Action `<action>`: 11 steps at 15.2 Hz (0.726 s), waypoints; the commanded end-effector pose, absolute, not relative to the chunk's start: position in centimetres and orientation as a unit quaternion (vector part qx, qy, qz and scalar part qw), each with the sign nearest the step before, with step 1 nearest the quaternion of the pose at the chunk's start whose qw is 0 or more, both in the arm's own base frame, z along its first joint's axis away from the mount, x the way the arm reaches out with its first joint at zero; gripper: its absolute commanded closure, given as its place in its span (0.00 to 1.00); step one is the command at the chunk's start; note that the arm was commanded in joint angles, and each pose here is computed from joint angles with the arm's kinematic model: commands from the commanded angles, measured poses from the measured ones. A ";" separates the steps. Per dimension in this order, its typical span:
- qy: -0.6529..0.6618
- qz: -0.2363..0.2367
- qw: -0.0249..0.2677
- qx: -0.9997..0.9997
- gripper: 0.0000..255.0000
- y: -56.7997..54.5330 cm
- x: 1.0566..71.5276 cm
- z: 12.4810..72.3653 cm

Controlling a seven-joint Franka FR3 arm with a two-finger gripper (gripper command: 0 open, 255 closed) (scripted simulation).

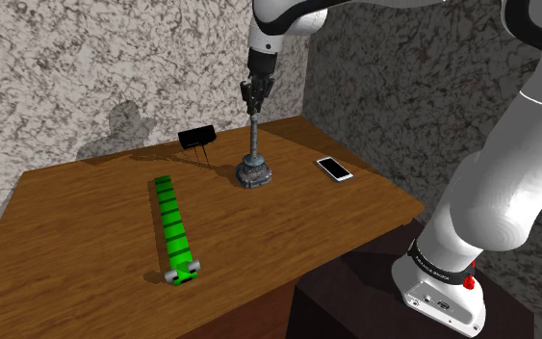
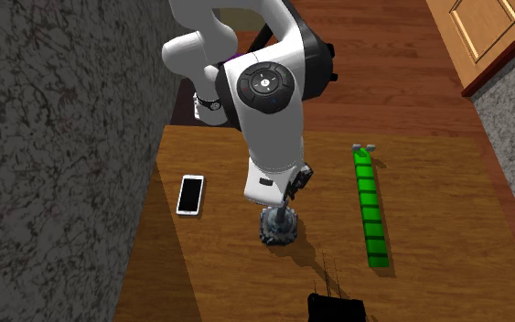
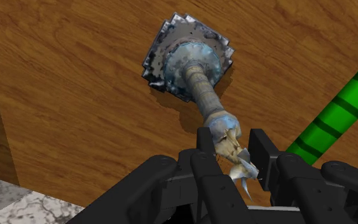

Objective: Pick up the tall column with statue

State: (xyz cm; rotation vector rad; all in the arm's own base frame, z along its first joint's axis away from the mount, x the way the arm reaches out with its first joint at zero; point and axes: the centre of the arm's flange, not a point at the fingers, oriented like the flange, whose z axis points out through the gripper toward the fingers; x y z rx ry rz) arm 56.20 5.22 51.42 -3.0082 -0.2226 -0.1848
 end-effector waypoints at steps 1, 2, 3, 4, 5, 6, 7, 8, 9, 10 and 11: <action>-0.074 -0.061 0.060 -0.994 1.00 5.2 56.2 51.4; -0.074 -0.061 0.060 -0.994 1.00 5.2 56.1 51.4; -0.074 -0.061 0.060 -0.994 1.00 5.2 56.1 51.9; -0.074 -0.061 0.060 -0.994 1.00 5.2 56.1 52.4; -0.074 -0.061 0.060 -0.994 1.00 5.2 56.1 53.0; -0.074 -0.061 0.060 -0.994 1.00 5.2 56.1 53.5; -0.074 -0.061 0.060 -0.994 1.00 5.2 56.1 54.0; -0.074 -0.061 0.060 -0.994 1.00 5.2 56.1 54.6; -0.074 -0.061 0.060 -0.994 1.00 5.2 56.1 55.1; -0.074 -0.061 0.060 -0.994 1.00 5.2 56.1 55.6; -0.074 -0.061 0.060 -0.994 1.00 5.2 56.1 56.1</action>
